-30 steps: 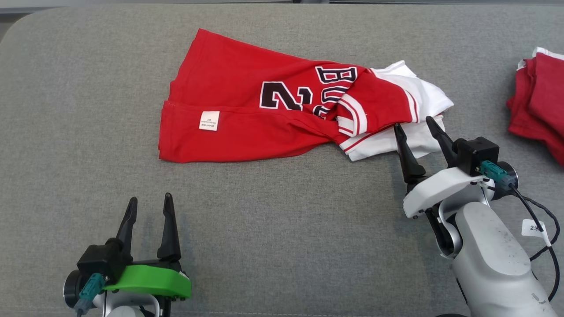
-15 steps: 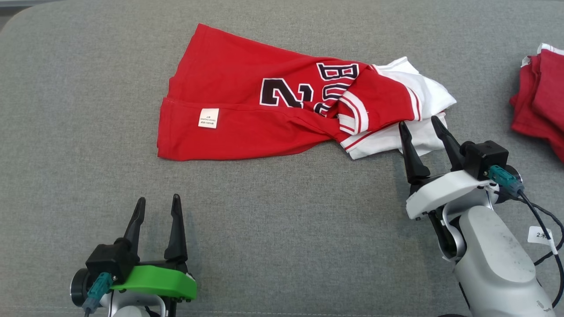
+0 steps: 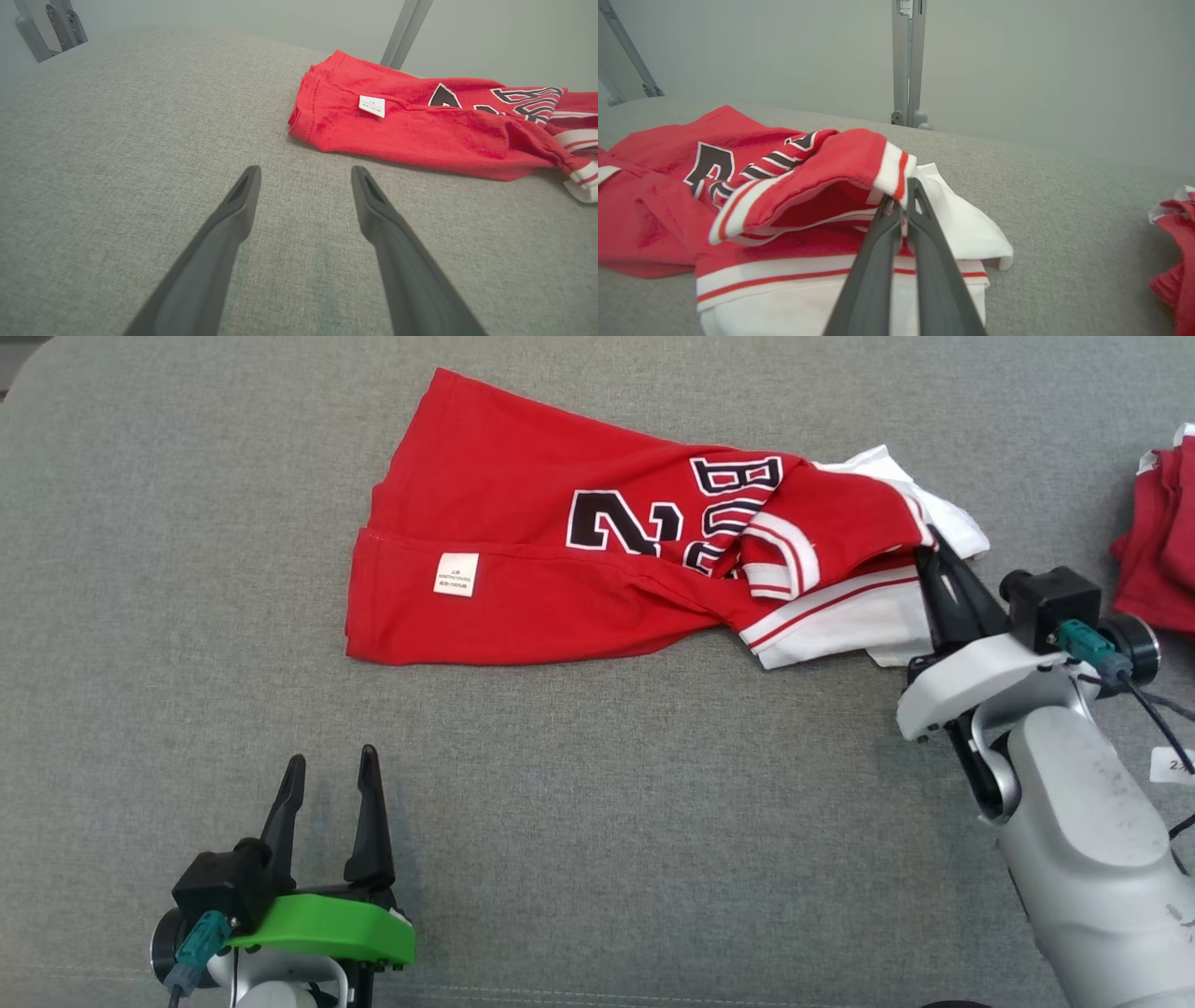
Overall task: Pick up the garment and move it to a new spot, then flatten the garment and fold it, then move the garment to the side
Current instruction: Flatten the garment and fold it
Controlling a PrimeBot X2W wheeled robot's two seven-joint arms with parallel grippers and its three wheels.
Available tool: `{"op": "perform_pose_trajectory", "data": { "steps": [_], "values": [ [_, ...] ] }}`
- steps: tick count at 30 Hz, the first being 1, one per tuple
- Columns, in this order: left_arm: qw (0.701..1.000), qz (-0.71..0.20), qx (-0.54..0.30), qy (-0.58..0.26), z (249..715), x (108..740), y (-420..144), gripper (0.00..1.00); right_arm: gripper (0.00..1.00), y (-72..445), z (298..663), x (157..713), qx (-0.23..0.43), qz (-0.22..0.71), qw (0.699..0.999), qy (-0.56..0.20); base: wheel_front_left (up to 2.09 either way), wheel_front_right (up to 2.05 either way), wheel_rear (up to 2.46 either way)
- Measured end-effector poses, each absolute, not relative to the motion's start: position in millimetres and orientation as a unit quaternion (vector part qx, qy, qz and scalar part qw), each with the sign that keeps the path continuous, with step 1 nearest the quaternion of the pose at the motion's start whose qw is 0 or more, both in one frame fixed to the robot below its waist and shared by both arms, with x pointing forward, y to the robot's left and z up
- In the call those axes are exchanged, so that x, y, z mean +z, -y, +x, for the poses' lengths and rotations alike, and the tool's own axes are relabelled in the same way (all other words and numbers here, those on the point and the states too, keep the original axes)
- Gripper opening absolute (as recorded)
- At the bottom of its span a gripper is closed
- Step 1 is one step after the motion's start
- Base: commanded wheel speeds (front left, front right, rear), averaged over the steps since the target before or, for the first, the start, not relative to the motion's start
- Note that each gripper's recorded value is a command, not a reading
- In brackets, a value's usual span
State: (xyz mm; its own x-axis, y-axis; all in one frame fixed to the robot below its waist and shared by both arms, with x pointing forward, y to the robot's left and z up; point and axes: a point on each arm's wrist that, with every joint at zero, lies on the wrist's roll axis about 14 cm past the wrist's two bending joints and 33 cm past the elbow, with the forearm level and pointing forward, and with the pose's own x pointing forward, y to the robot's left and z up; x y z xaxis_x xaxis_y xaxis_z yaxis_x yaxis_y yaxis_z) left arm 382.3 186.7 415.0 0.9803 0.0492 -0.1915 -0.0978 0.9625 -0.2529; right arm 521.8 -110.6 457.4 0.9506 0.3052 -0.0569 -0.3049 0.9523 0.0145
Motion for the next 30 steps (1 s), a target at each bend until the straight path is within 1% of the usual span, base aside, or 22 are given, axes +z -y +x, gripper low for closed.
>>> {"op": "perform_pose_trajectory", "data": {
  "steps": [4, 9, 13, 16, 17, 18, 20, 24, 27, 28, 30],
  "values": [
    [0.985, -0.138, 0.034, -0.096, 386.2, 411.2, -184.7, 1.00, 0.00, 125.6, 548.1, 468.9, 0.152, -0.043, 0.987, -0.013, 0.00, 0.00, 0.00],
    [0.984, -0.150, 0.018, -0.097, 398.6, 409.7, -173.6, 1.00, 0.00, 152.0, 602.1, 496.1, 0.141, -0.125, 0.982, 0.015, 0.00, 0.00, 0.00],
    [0.983, -0.152, 0.018, -0.106, 397.5, 404.6, -171.8, 1.00, 0.00, 164.0, 643.7, 517.7, 0.124, -0.163, 0.978, 0.033, 0.00, 0.00, 0.00],
    [0.981, -0.154, 0.026, -0.116, 392.9, 398.9, -174.6, 1.00, 0.00, 162.0, 657.1, 513.1, 0.123, -0.174, 0.977, 0.023, 0.00, 0.00, 0.00],
    [0.980, -0.155, 0.031, -0.120, 390.7, 396.6, -176.4, 1.00, 0.35, 159.6, 660.9, 502.7, 0.125, -0.178, 0.976, 0.006, 0.00, 0.00, 0.00],
    [0.980, -0.154, 0.037, -0.124, 388.7, 394.5, -179.3, 1.00, 1.00, 157.4, 662.9, 486.8, 0.128, -0.180, 0.975, -0.021, 0.00, 0.00, 0.00],
    [0.978, -0.153, 0.049, -0.131, 384.9, 390.2, -185.4, 1.00, 1.00, 153.8, 663.2, 459.2, 0.129, -0.170, 0.975, -0.061, 0.00, 0.00, 0.00],
    [0.977, -0.151, 0.066, -0.138, 380.6, 385.9, -193.9, 1.00, 1.00, 148.1, 661.4, 435.5, 0.131, -0.147, 0.977, -0.076, 0.00, 0.00, 0.00],
    [0.978, -0.146, 0.068, -0.136, 380.7, 387.2, -196.3, 1.00, 1.00, 151.5, 646.5, 419.4, 0.123, -0.117, 0.981, -0.089, 0.00, 0.00, 0.00],
    [0.979, -0.141, 0.066, -0.134, 380.7, 388.0, -196.7, 1.00, 1.00, 146.6, 633.0, 410.5, 0.126, -0.100, 0.982, -0.096, 0.00, 0.00, 0.00],
    [0.979, -0.139, 0.064, -0.133, 379.8, 389.3, -197.0, 1.00, 1.00, 138.8, 621.2, 413.2, 0.129, -0.077, 0.985, -0.086, 0.00, 0.00, 0.00]
  ]
}}
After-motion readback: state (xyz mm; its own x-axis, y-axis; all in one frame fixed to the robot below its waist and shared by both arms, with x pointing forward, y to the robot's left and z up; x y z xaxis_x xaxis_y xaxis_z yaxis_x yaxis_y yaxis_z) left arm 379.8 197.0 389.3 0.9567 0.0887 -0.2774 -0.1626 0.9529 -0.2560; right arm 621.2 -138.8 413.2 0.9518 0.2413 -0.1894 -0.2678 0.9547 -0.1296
